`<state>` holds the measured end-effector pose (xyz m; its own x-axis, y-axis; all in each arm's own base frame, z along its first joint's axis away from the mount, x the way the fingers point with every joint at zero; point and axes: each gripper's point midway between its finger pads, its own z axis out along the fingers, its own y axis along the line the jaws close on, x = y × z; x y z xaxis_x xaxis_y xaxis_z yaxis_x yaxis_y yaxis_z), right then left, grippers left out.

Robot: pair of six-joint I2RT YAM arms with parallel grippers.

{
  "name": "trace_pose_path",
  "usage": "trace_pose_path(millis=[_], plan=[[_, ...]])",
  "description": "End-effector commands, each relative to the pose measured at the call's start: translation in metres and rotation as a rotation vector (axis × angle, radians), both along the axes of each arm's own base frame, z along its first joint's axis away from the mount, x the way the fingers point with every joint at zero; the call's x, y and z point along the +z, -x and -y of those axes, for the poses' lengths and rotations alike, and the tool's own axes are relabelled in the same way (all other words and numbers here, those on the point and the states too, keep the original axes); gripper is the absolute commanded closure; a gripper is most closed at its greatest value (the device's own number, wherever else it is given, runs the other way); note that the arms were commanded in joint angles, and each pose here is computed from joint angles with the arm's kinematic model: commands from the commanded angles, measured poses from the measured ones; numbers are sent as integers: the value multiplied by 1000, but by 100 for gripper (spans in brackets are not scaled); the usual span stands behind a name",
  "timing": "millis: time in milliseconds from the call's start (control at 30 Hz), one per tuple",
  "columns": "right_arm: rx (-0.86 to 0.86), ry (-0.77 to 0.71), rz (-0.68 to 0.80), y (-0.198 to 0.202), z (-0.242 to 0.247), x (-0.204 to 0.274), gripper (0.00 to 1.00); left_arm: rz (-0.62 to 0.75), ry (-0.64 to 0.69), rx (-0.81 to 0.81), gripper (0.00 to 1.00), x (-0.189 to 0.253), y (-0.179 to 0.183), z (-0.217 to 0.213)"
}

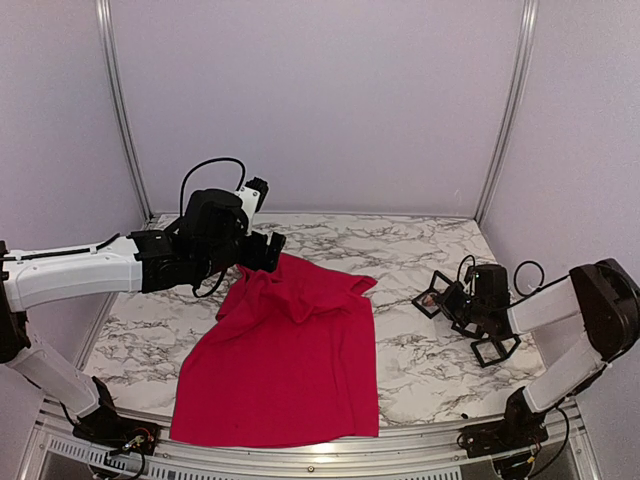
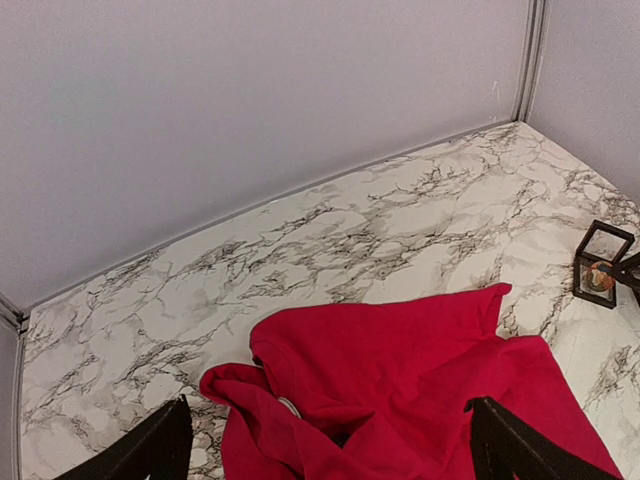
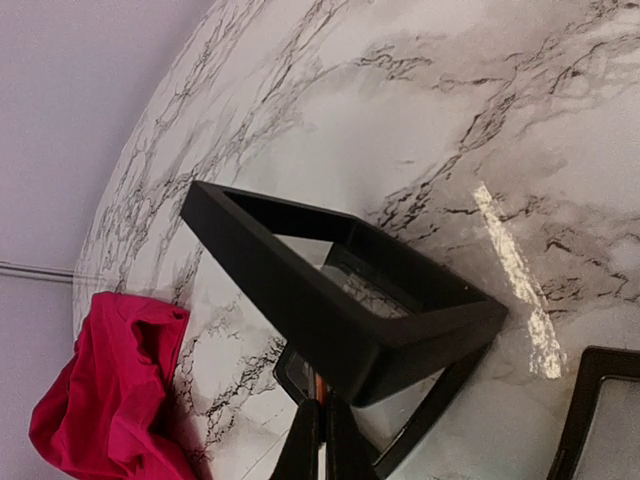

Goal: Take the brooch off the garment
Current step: Place the brooch in the brooch box.

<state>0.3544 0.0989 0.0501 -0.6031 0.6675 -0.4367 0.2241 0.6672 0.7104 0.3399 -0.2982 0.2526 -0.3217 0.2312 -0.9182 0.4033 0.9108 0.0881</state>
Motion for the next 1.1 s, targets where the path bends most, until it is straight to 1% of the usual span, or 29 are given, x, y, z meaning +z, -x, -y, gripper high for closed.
trace_pose_path(millis=[0, 133, 333, 400, 667, 733, 900, 1067], plan=[[-16, 26, 26, -8, 6, 4, 100, -4, 17, 3, 1, 8, 1, -5], [-8, 34, 16, -9, 5, 2, 99, -4, 19, 0, 1, 9, 1, -5], [4, 69, 0, -10, 6, 5, 80, -5, 23, -3, 1, 10, 2, -4], [5, 79, -4, -10, 7, 6, 78, -7, 29, -6, 1, 10, 2, -3], [19, 99, -30, -4, 8, 7, 74, -9, 40, -6, 1, 11, 4, -4], [21, 104, -27, -3, 8, 10, 71, -11, 42, -5, 1, 11, 4, -4], [27, 120, -24, 1, 10, 15, 59, -18, 52, -6, 1, 10, 4, -3], [47, 119, -28, 4, 8, 16, 52, -25, 64, -8, 1, 10, 4, -1]])
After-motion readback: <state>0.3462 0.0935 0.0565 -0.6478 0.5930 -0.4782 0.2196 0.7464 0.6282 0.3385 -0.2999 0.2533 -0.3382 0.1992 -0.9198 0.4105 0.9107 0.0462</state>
